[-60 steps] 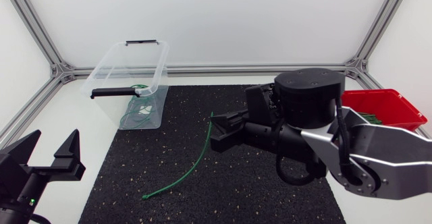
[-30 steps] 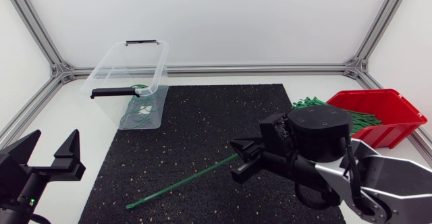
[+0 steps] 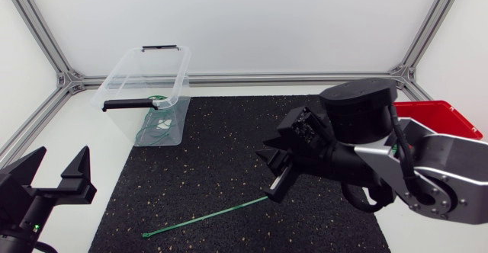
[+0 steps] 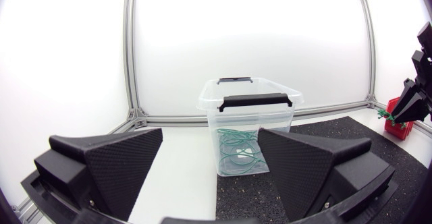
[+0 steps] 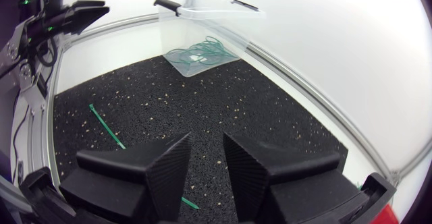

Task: Take a green cable tie from the red box, thread the tail through the head to close it, then place it in the transparent bin on the left.

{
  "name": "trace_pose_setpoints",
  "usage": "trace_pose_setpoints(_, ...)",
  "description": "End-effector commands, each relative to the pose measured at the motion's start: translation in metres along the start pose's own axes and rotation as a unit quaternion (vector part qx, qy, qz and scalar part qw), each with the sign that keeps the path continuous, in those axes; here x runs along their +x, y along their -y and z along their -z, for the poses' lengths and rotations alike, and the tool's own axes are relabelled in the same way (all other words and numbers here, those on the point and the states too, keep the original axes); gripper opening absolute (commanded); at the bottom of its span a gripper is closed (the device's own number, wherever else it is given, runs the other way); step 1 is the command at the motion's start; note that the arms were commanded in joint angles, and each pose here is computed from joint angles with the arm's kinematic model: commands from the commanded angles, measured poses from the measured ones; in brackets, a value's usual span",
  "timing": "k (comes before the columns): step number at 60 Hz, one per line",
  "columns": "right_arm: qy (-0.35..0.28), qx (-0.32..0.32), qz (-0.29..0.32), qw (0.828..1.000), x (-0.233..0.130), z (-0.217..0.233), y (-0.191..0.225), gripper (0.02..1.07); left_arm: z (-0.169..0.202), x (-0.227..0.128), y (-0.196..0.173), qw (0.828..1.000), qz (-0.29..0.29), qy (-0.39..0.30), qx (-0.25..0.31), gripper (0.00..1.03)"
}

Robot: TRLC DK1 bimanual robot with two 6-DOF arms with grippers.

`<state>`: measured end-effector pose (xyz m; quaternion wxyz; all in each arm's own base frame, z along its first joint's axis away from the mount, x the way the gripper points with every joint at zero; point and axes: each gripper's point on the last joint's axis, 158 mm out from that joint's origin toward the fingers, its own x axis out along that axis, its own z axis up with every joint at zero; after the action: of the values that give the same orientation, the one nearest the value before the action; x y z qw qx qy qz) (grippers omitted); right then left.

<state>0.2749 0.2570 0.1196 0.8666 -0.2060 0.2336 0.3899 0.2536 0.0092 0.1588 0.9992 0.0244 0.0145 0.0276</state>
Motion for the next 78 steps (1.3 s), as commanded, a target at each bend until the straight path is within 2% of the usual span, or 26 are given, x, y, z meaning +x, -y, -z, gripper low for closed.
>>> trace_pose_setpoints(1,-0.02,-0.092,-0.036,0.995,0.011,-0.003,-0.015,0.43,0.026,0.002,0.001,0.999,0.001,-0.034,-0.009,0.99)
trace_pose_setpoints(4,-0.036,-0.125,-0.072,0.989,0.019,0.0,-0.027,0.43,0.026,0.002,0.001,0.999,0.0,-0.034,-0.01,0.99)
trace_pose_setpoints(7,-0.046,-0.13,-0.085,0.987,0.026,0.002,-0.031,0.44,0.027,0.002,0.001,0.999,0.001,-0.034,-0.009,0.99)
trace_pose_setpoints(10,-0.066,-0.136,-0.099,0.984,0.034,0.006,-0.038,0.51,0.026,0.002,0.001,0.999,0.001,-0.034,-0.009,0.99)
trace_pose_setpoints(15,-0.117,-0.141,-0.143,0.972,0.047,0.018,-0.057,0.53,0.027,0.002,0.001,0.999,0.001,-0.034,-0.009,0.99)
trace_pose_setpoints(22,-0.124,-0.187,-0.182,0.957,0.056,0.025,-0.092,0.65,0.027,0.002,0.001,0.999,0.001,-0.034,-0.009,0.99)
trace_pose_setpoints(30,-0.137,-0.24,-0.22,0.935,0.068,0.041,-0.131,0.65,0.027,0.002,0.002,0.999,0.001,-0.035,-0.009,0.99)
trace_pose_setpoints(41,-0.138,-0.267,-0.25,0.92,0.084,0.043,-0.163,0.65,0.027,0.002,0.002,0.999,0.002,-0.034,-0.009,0.99)
trace_pose_setpoints(63,-0.126,-0.286,-0.287,0.905,0.119,0.039,-0.213,0.64,0.026,0.002,0.001,0.999,0.0,-0.034,-0.01,0.99)
trace_pose_setpoints(72,-0.129,-0.29,-0.293,0.902,0.129,0.042,-0.224,0.52,0.026,0.002,0.001,0.999,0.0,-0.034,-0.01,0.99)
trace_pose_setpoints(78,-0.13,-0.288,-0.293,0.902,0.133,0.044,-0.225,0.52,0.026,0.002,0.001,0.999,0.001,-0.033,-0.01,0.99)
